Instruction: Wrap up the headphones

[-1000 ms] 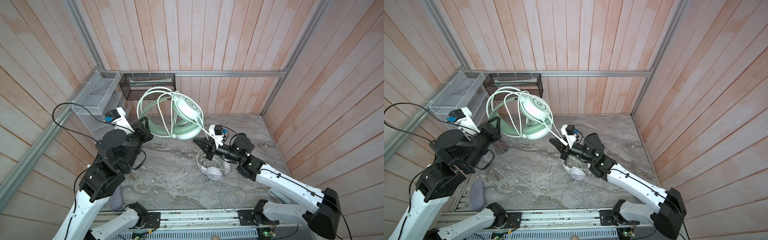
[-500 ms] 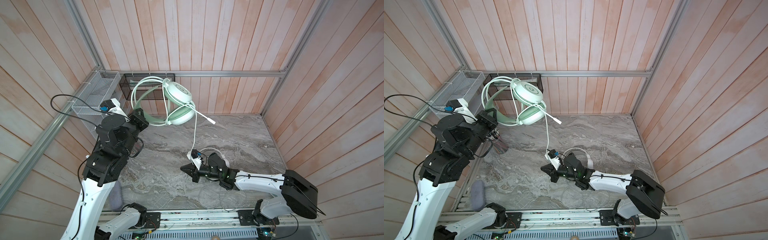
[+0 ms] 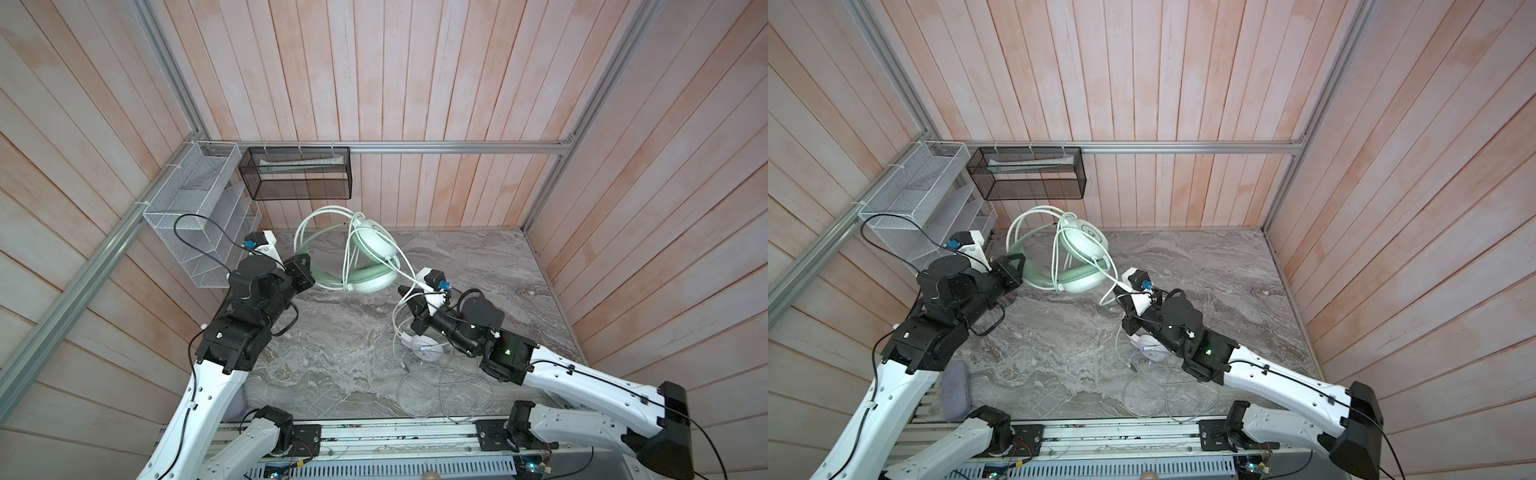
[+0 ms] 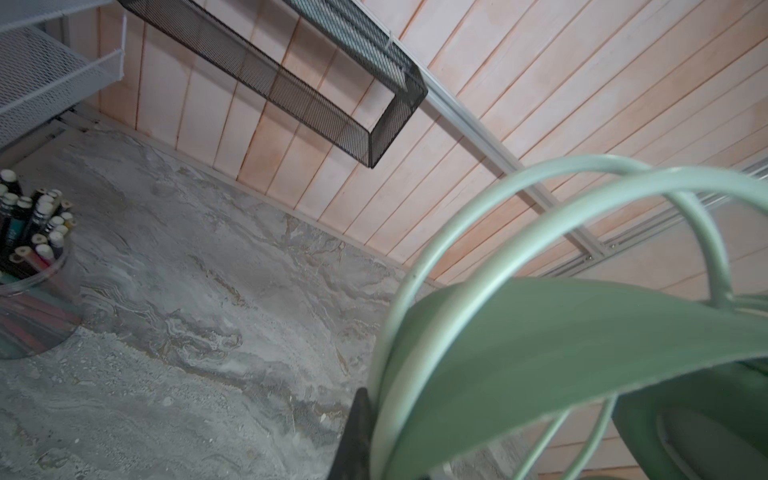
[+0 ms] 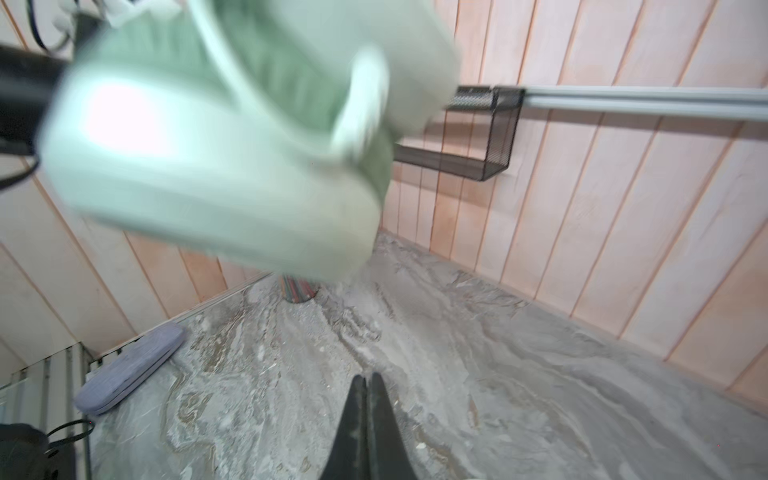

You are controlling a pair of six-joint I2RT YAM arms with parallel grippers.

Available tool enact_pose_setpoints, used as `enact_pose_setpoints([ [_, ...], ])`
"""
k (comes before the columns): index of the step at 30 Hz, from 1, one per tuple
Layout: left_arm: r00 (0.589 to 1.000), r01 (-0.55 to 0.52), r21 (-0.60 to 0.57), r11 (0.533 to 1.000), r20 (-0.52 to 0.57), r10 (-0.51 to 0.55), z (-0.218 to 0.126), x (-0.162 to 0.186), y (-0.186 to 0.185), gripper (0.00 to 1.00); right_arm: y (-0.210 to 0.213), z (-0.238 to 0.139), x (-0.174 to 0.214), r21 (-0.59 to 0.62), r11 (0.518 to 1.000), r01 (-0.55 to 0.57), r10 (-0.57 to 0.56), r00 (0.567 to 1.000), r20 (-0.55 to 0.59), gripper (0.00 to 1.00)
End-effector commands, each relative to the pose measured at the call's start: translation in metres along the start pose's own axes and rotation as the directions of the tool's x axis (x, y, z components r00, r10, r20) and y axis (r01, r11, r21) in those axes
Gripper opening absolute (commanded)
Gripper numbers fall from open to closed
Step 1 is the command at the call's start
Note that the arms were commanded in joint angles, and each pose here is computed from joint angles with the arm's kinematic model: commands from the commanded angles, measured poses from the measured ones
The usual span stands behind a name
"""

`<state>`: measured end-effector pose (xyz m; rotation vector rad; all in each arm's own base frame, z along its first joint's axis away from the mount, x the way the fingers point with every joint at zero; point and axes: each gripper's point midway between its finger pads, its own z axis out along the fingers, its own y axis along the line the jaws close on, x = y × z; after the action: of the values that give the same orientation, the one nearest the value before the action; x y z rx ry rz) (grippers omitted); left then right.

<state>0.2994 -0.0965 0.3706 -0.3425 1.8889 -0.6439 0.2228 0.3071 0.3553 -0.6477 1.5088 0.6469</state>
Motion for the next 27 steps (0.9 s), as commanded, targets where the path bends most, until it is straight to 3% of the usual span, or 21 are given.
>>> enact_pose_setpoints([
  [1,0.998,-0.06,0.178,0.982,0.013,0.058,-0.005,0.002,-0.029,0.0,-0.025,-0.007,0.009,0.088,0.982,0.166,-0.155,0.98,-0.125,0.0],
  [9,0.982,-0.137,0.268,0.954,-0.09,0.166,-0.004,0.046,-0.026,0.0,-0.044,-0.01,-0.026,0.082,0.962,0.261,-0.247,0.957,-0.152,0.0],
  [17,0.941,-0.193,0.351,0.916,-0.198,0.274,-0.006,0.093,-0.026,0.0,-0.058,0.013,-0.047,0.099,0.95,0.297,-0.28,0.947,-0.158,0.0],
  [27,0.954,-0.181,0.415,0.892,-0.148,0.262,-0.038,0.071,-0.048,0.0,-0.125,0.045,0.021,0.164,0.972,0.17,-0.124,0.957,-0.262,0.0],
])
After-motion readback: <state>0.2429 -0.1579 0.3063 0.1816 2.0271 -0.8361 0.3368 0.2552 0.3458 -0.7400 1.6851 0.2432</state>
